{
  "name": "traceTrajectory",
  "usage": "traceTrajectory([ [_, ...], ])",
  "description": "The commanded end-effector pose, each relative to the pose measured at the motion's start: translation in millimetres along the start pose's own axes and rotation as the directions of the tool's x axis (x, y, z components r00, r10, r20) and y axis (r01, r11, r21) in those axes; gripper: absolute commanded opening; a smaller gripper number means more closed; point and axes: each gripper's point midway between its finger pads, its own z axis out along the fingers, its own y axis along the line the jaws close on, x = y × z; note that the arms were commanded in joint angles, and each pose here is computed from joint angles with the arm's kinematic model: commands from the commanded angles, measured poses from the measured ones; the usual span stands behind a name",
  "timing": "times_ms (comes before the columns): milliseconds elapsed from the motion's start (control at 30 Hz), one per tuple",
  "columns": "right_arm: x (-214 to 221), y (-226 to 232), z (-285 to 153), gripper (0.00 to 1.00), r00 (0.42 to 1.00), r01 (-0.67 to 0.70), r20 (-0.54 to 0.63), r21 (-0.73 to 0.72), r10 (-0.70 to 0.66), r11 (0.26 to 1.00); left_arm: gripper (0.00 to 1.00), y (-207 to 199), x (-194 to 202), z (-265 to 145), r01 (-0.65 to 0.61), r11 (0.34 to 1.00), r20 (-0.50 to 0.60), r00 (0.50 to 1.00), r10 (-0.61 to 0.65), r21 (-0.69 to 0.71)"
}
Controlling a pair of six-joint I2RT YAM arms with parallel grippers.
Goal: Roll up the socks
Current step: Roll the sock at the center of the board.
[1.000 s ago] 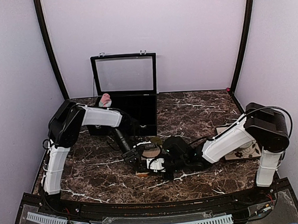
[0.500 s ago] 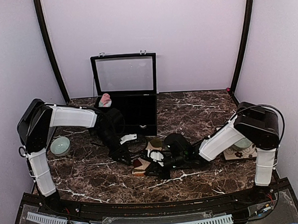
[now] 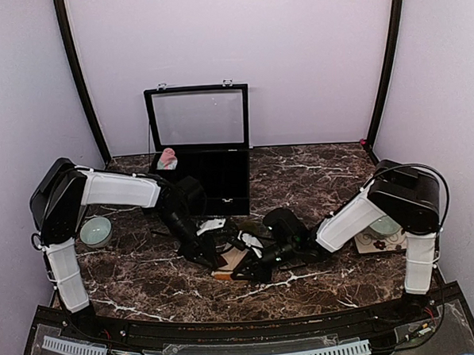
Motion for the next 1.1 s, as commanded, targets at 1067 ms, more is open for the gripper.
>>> traceTrajectory([
  [1067, 159.2, -34.3, -13.3, 0.0, 0.711, -0.569, -0.361, 0.21, 0.604, 0.795, 0.19, -21.5, -3.7, 16.3, -0.38, 0.903, -0.082, 0.925, 0.371, -0.201],
])
